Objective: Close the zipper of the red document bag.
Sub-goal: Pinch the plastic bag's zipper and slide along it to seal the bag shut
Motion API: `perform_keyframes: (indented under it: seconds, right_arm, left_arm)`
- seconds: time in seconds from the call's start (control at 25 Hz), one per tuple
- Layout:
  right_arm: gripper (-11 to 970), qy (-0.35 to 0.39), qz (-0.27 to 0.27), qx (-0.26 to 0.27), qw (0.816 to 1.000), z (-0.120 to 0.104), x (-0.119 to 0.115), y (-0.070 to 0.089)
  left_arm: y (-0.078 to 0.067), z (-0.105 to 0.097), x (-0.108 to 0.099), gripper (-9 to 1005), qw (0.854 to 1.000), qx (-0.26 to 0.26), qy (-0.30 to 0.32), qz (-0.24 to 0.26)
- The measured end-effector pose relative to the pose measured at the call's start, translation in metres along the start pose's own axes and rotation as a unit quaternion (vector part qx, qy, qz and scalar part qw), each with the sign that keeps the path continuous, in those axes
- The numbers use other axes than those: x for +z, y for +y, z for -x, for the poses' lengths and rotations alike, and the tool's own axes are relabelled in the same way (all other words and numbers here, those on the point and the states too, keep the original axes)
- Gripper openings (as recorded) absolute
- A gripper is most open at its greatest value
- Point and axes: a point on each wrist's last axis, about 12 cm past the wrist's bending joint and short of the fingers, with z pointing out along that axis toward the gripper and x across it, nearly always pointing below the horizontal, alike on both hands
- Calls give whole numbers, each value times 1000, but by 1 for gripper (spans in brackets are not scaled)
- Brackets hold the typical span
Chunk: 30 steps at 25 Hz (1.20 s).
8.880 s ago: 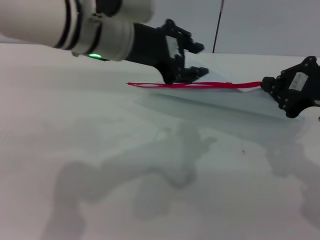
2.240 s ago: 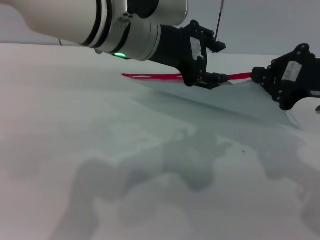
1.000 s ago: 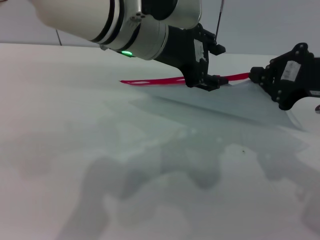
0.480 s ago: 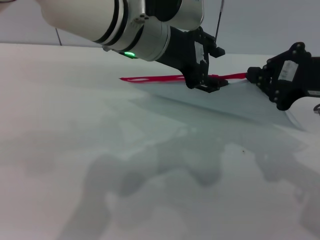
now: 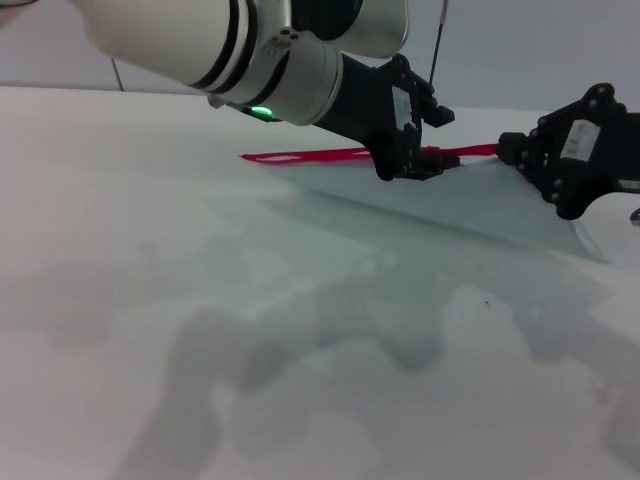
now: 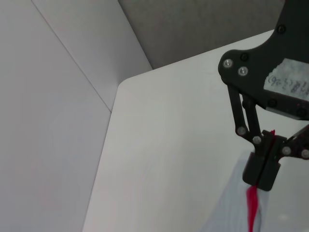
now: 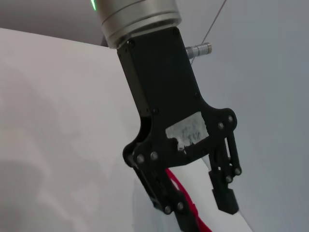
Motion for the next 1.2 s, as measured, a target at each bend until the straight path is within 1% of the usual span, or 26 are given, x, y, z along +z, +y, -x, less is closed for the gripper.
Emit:
perform_keyframes:
  seconds: [0.12, 0.2, 1.2]
  right_arm:
    - [21, 1, 0, 0, 1000, 0, 0, 0]
    - [21, 2, -1, 0, 1000, -1, 0, -1]
    - [23, 6, -5, 7, 1000, -4, 2, -5]
  left_arm:
    - [0, -1, 0, 548, 1000, -13, 2, 0]
    - [0, -1, 0, 309, 1000, -15, 3, 1]
    - [1, -2, -2, 155, 1000, -21, 3, 2]
